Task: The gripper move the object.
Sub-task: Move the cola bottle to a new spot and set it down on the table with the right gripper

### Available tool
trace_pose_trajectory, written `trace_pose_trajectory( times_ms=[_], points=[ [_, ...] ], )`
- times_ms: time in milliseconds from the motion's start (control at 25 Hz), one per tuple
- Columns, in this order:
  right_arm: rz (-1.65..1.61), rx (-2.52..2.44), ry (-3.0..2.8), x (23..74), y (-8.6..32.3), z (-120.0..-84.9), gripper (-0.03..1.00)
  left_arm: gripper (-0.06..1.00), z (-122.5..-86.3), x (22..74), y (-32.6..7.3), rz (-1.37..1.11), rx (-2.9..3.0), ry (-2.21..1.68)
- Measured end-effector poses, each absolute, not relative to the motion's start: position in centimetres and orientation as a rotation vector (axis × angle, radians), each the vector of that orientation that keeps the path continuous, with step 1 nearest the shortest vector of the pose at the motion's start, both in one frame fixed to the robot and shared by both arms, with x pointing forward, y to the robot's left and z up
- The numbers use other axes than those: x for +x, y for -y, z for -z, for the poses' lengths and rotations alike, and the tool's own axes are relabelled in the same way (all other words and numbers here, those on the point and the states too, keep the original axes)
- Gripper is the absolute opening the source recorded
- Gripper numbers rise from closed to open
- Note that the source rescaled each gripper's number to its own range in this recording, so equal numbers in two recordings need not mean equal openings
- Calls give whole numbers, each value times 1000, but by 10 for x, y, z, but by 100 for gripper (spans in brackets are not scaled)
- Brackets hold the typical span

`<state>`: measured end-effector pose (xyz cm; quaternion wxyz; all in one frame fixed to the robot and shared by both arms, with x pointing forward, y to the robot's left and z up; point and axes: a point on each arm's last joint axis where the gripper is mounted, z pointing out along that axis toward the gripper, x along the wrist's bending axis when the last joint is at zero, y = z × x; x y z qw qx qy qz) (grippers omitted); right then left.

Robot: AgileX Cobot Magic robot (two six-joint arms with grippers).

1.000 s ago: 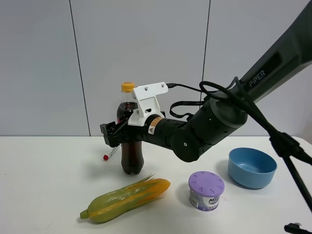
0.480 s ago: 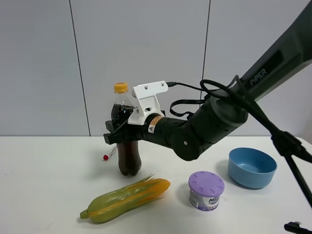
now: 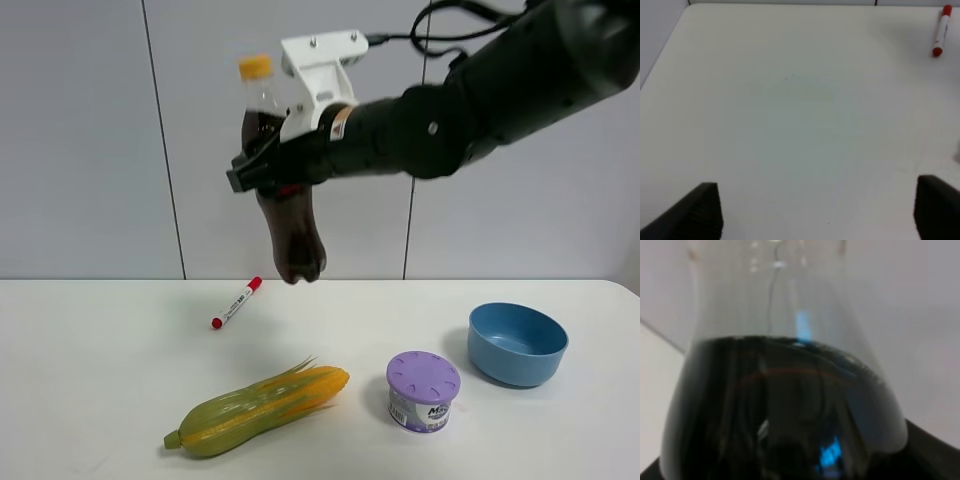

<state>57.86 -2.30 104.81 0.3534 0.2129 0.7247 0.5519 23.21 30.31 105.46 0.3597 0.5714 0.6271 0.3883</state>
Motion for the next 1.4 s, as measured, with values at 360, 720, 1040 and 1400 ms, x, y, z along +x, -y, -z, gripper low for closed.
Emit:
trace_pose_trajectory(
  times_ms=[360, 720, 1040, 1400],
  points=[
    [-1416, 510, -1795, 551, 54, -1123, 0, 100, -1055, 232, -303, -1001, 1473, -1617],
    [-1284, 594, -1702, 516, 136, -1200, 0, 100, -1055, 232, -303, -1001, 1473, -1617],
    [-1111, 779, -1698, 502, 198, -1217, 0, 100, -1055, 232, -303, -1001, 1473, -1617],
    [-1016, 1027, -1704, 517, 237, -1168, 0, 100, -1055, 232, -303, -1001, 1473, -1617]
  ],
)
